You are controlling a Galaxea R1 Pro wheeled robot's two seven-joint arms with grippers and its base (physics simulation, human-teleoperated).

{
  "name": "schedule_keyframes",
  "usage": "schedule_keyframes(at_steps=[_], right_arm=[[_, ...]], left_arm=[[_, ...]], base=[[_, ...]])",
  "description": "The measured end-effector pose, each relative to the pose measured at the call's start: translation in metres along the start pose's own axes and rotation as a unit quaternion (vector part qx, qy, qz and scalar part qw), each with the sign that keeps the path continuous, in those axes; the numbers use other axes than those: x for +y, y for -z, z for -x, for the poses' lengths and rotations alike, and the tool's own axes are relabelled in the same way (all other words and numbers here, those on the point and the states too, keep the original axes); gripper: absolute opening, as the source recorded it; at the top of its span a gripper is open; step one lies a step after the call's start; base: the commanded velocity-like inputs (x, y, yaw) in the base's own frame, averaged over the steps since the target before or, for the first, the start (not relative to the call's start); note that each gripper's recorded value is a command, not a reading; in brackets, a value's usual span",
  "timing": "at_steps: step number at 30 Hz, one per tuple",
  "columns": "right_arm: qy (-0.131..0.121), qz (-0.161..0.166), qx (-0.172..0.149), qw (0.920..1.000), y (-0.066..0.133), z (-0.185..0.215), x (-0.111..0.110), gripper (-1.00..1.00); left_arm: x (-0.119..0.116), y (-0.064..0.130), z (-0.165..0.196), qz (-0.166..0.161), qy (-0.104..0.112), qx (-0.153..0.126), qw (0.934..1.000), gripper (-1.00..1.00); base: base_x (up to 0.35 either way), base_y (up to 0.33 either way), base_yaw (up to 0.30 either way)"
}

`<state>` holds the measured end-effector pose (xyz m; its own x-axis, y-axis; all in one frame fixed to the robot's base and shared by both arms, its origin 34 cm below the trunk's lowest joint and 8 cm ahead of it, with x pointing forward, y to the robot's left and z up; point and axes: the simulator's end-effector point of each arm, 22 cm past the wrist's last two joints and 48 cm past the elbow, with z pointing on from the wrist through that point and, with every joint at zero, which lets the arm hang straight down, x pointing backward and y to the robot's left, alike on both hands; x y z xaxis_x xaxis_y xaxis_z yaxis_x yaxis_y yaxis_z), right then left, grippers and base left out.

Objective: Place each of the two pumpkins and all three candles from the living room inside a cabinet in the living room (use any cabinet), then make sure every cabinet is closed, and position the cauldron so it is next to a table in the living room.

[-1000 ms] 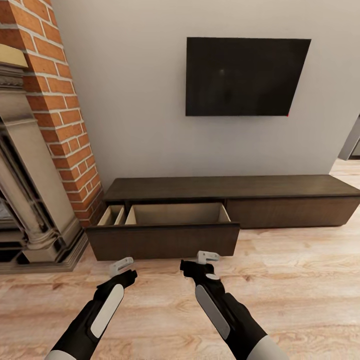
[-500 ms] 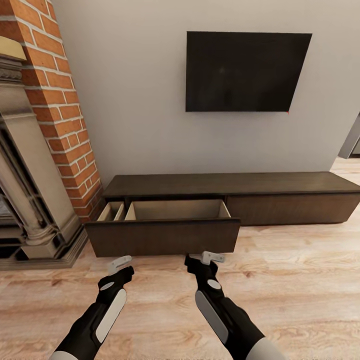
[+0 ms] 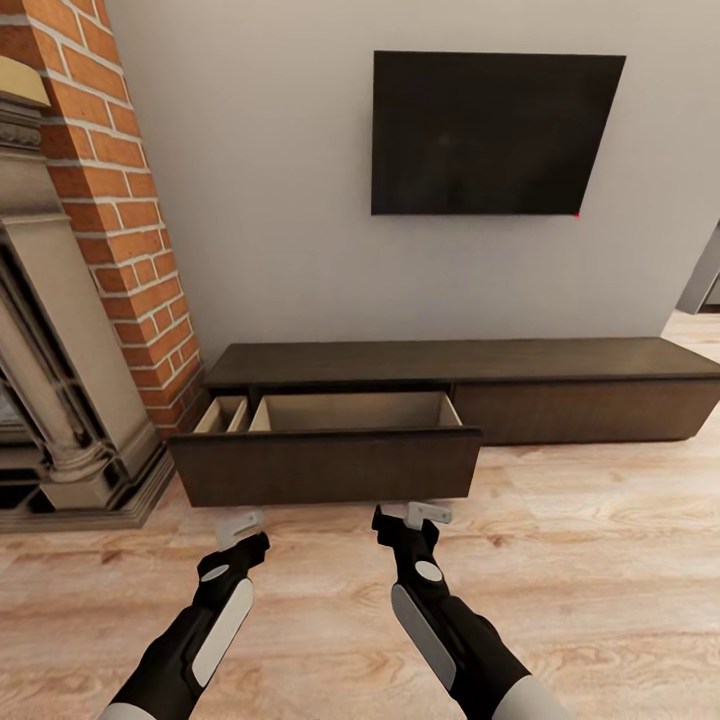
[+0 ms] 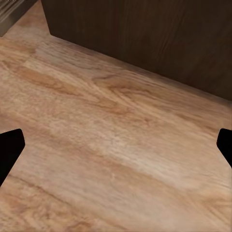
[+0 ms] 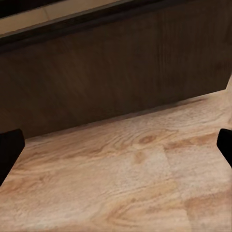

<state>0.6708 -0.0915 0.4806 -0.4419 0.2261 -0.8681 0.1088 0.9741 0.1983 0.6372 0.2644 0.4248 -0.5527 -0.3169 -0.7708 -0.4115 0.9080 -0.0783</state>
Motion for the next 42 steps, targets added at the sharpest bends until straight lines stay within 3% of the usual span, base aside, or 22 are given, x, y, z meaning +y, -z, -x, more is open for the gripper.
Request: schedule_keyframes(at_steps=[9,18,33,42], right_arm=[[-0.002,-0.005,-0.017,0.9998,-0.007,-0.018,-0.010,1.00],[0.039,-0.015,-0.015,0.9990,-0.016,-0.039,-0.020,1.00],[0.044,-0.018,0.015,0.9988,-0.028,-0.075,-0.027,1.00],[0.045,-0.018,0.015,0.9987,-0.028,-0.075,-0.028,1.00]], left_arm=[[0.009,-0.012,-0.019,0.008,0.013,-0.019,0.9997,1.00],[0.006,-0.021,-0.041,0.007,-0.002,-0.006,1.0000,1.00],[0.012,-0.037,-0.073,0.016,-0.011,0.022,0.9996,1.00],[0.012,-0.037,-0.073,0.016,-0.010,0.022,0.9996,1.00]], base=[[0.000,0.000,0.000],[0.000,0.000,0.000],[0.000,0.000,0.000],[0.067,0.000,0.000]])
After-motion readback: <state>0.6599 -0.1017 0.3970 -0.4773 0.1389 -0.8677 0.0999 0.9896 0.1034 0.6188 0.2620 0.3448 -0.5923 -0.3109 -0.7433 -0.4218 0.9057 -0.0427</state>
